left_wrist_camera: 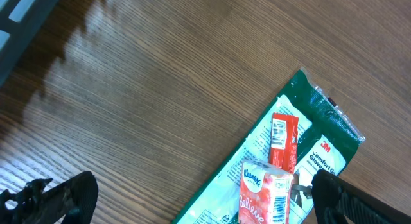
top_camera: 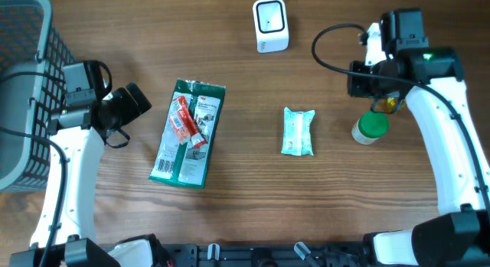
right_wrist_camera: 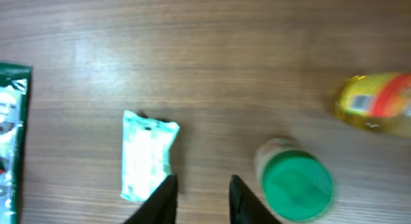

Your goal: Scan the item barcode

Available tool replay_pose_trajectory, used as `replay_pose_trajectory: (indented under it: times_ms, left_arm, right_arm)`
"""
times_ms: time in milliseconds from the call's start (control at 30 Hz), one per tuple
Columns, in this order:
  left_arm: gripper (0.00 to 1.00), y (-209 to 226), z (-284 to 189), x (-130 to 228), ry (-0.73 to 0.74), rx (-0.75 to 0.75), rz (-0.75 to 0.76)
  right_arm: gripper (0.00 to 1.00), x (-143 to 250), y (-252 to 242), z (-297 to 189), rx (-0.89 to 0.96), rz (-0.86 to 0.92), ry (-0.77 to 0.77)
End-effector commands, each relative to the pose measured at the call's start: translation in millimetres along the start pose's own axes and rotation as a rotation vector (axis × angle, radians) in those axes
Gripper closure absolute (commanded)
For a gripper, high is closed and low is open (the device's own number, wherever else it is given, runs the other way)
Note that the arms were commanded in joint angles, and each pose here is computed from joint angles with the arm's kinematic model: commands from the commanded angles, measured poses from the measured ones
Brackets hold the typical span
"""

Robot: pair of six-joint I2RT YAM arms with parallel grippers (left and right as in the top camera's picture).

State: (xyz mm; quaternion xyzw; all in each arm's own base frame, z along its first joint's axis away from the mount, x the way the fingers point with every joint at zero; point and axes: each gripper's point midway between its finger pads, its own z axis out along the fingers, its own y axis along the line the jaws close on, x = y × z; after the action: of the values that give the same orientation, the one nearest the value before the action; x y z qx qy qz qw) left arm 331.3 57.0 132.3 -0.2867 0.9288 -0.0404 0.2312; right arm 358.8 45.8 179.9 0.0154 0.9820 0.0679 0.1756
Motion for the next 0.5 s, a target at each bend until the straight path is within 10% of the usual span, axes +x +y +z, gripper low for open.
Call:
replay_pose_trajectory:
  times_ms: [0, 200, 467]
  left_arm:
    - [0.00, 2.0, 0.8, -2.2, -0.004, -0.010, -0.002]
    - [0.00, 2.0, 0.8, -2.2, -0.004, -0.010, -0.002]
    - [0.00, 2.0, 0.8, -2.2, -0.004, -0.010, -0.002]
  right_arm:
    - [0.75, 26.5, 5.6, 43.2, -0.061, 0.060, 0.087]
    - [0.75, 50.2, -9.5, 96.0, -0.016, 0.143, 0.102]
    - [0.73, 72.0, -93.4, 81.4, 0.484, 0.254, 0.089]
